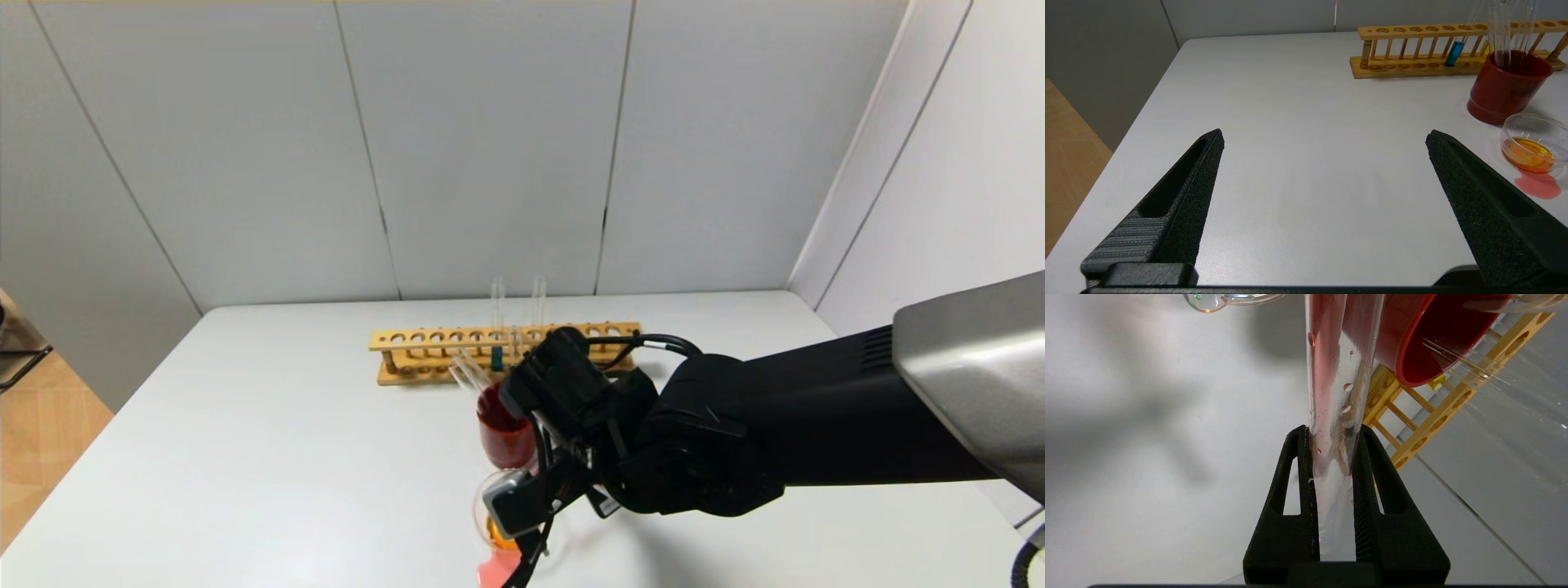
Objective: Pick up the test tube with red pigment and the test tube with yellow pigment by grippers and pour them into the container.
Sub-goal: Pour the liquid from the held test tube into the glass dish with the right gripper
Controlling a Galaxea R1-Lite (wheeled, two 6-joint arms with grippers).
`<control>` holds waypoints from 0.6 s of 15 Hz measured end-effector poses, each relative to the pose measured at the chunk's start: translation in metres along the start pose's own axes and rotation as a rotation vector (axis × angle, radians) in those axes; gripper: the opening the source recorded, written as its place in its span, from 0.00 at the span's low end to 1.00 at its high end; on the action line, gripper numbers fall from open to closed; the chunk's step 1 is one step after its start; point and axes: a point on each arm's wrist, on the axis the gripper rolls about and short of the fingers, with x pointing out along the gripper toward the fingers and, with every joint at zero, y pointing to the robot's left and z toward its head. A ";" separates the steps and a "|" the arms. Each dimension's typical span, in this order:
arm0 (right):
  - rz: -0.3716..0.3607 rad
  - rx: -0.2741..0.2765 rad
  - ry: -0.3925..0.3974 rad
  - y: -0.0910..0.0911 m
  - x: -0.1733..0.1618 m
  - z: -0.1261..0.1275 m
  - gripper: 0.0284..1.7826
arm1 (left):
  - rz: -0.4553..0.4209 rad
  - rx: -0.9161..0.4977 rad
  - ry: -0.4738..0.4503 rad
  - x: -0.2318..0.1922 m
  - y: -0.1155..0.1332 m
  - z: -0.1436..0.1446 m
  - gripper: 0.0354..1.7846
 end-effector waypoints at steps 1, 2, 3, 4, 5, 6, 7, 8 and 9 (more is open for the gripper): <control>0.005 -0.002 0.002 -0.001 0.000 0.000 0.17 | 0.000 0.000 0.000 0.000 0.000 0.000 0.98; 0.015 -0.005 0.006 -0.002 0.001 -0.001 0.17 | 0.000 0.001 0.000 0.000 0.000 0.000 0.98; 0.028 -0.009 0.011 -0.003 0.001 -0.002 0.17 | -0.001 0.001 0.000 0.000 0.000 0.000 0.98; 0.040 -0.016 0.015 -0.004 0.000 -0.003 0.17 | 0.000 0.000 0.000 0.000 0.000 0.000 0.98; 0.045 -0.019 0.017 -0.006 -0.001 -0.004 0.17 | 0.000 0.000 0.000 0.000 0.000 0.000 0.98; 0.052 -0.021 0.021 -0.008 0.000 -0.005 0.17 | 0.000 0.001 0.000 0.000 0.000 0.000 0.98; 0.060 -0.027 0.025 -0.009 0.000 -0.006 0.17 | 0.000 0.000 0.000 0.000 0.000 0.000 0.98; 0.067 -0.031 0.027 -0.011 0.000 -0.007 0.17 | 0.000 0.000 0.000 0.000 0.000 0.000 0.98; 0.068 -0.035 0.029 -0.014 -0.001 -0.007 0.17 | 0.000 0.000 0.000 0.000 0.000 0.000 0.98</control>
